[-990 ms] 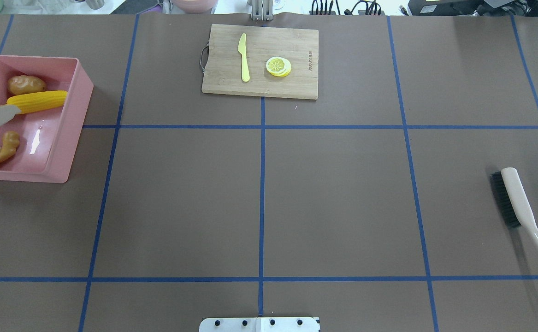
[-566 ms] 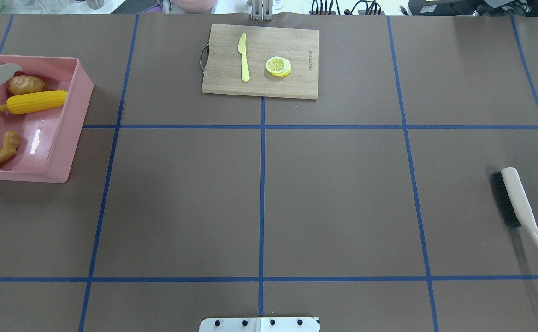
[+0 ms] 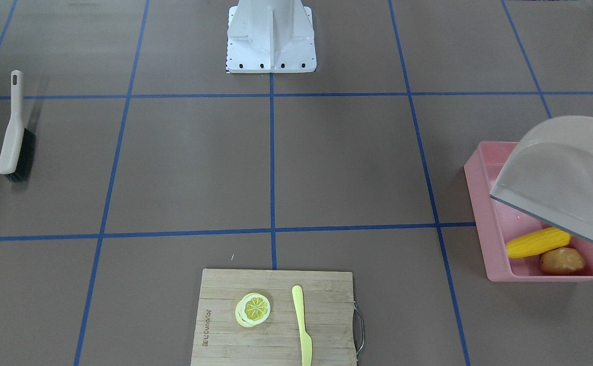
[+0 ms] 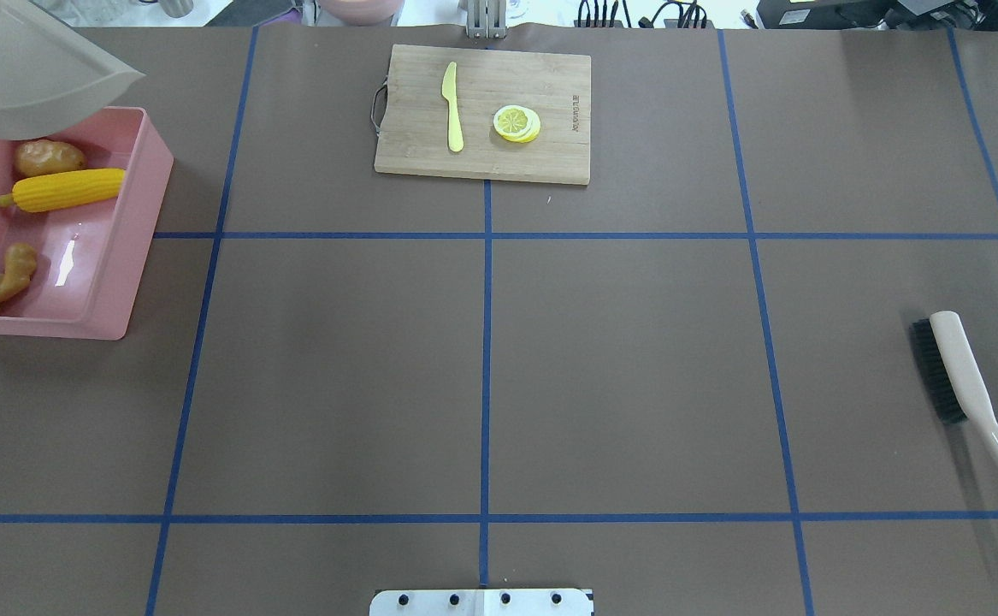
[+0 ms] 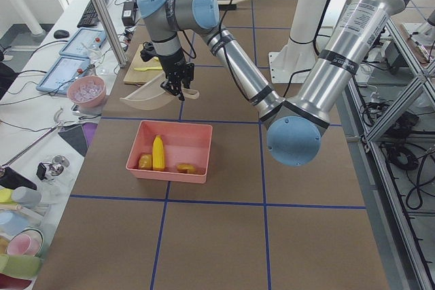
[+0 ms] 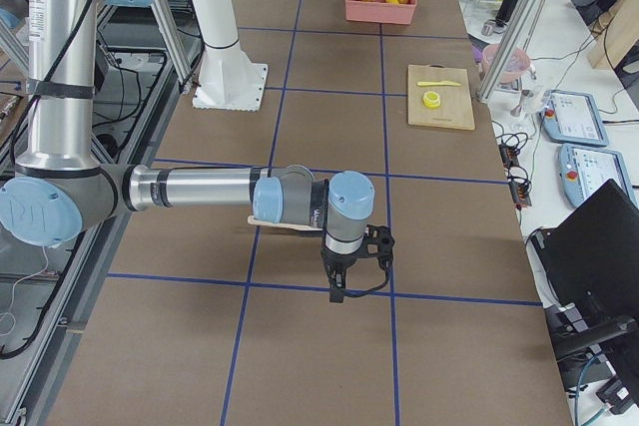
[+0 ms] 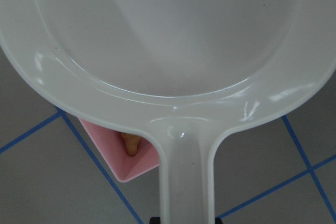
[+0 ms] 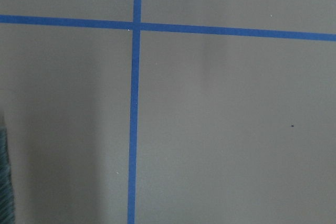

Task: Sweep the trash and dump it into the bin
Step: 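Tilt the dustpan over the pink bin with the left gripper to dump the food, then bring the empty dustpan back to the table and lower it with the left gripper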

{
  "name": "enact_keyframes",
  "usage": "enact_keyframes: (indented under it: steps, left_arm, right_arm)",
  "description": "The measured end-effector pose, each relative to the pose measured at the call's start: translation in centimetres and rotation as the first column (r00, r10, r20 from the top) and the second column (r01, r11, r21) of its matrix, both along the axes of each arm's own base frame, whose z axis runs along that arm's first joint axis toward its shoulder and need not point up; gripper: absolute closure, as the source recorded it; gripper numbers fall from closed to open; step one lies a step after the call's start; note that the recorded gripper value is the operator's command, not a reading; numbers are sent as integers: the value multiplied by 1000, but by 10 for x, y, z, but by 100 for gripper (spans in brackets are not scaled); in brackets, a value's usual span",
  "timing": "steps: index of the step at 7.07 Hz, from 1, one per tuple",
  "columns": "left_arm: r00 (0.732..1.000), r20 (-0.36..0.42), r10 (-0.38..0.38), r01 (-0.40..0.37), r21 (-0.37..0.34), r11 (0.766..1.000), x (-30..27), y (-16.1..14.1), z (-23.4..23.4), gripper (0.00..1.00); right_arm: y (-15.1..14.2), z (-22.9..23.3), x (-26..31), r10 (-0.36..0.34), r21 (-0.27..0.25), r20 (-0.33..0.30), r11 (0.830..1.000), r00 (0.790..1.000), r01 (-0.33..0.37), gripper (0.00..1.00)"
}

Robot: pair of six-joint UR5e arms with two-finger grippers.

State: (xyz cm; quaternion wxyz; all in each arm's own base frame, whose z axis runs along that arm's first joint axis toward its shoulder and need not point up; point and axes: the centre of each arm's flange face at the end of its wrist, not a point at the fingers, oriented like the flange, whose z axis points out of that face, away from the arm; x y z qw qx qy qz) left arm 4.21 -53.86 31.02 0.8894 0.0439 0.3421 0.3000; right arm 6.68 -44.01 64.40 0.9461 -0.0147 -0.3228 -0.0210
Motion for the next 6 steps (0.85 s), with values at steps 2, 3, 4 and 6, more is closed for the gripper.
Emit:
enact_keyframes:
  steps: [2, 3, 4, 6]
  left_arm:
    - [998, -9, 63, -61, 104, 993, 75, 24, -35, 100]
    - [993, -23, 118, -112, 168, 979, 113, 38, -49, 100]
    - [983, -35, 180, -168, 228, 959, 154, 56, -60, 100]
    - [958, -25, 286, -258, 363, 895, 227, 94, -62, 100]
  right_arm:
    - [-2, -11, 0, -1, 24, 5, 1000, 1000, 1, 0]
    - [-2, -18, -1, -1, 36, 13, 999, 1000, 1, 0]
    - [-2, -22, -3, -2, 41, 34, 999, 999, 0, 0]
    - [0, -23, -5, -1, 38, 71, 999, 997, -2, 0]
